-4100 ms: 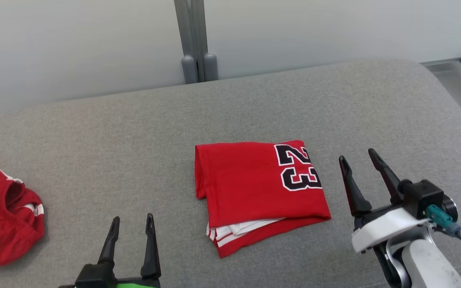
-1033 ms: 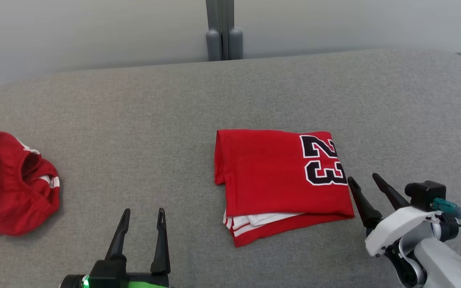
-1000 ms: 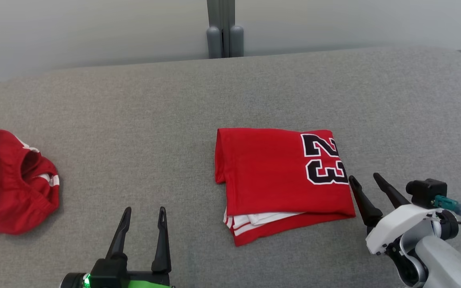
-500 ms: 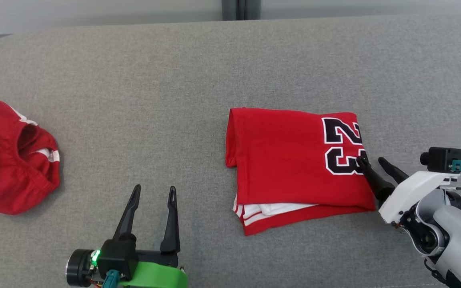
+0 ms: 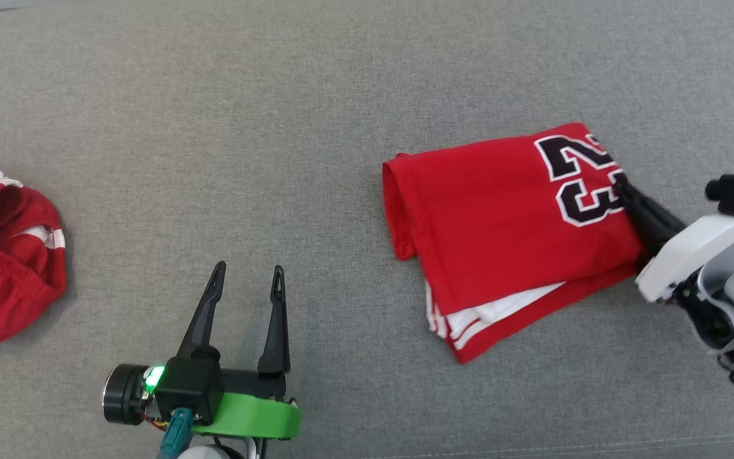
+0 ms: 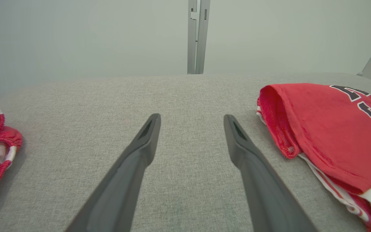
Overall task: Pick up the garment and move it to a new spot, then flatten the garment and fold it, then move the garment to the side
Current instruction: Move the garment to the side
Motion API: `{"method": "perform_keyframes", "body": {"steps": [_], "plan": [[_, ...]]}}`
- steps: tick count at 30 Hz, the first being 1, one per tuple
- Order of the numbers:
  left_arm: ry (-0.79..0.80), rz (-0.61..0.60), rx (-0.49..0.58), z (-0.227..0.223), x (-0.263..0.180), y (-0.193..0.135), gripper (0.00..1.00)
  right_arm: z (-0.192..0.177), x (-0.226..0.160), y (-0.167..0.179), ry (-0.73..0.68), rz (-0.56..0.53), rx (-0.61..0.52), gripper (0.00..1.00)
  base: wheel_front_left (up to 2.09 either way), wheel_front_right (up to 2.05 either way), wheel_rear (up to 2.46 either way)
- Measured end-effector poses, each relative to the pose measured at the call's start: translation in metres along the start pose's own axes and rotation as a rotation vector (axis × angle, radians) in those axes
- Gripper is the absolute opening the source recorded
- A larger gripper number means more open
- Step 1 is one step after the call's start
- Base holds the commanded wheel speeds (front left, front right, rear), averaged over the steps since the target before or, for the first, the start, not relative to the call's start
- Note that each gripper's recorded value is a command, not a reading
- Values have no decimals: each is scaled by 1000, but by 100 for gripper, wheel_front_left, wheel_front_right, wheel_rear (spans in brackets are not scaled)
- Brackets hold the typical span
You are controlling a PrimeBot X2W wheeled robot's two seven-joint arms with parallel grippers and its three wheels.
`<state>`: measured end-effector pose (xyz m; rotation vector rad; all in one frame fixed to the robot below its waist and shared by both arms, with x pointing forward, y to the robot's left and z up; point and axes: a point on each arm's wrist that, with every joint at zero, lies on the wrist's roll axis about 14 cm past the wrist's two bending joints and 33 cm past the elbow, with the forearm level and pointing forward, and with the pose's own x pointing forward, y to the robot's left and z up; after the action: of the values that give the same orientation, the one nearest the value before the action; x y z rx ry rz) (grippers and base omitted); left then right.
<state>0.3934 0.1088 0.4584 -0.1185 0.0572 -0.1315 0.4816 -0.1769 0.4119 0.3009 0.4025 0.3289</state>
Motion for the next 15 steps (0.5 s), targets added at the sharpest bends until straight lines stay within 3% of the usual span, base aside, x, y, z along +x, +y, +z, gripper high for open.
{"method": "perform_keyframes", "body": {"steps": [8,15], "plan": [[-40,-94,16,2,35,-21,100,71,14,-70,-105,-130,-187,0,0,0,0],[-63,-181,25,-7,64,-41,100,123,16,-132,-205,-281,-264,0,0,0,0]]}}
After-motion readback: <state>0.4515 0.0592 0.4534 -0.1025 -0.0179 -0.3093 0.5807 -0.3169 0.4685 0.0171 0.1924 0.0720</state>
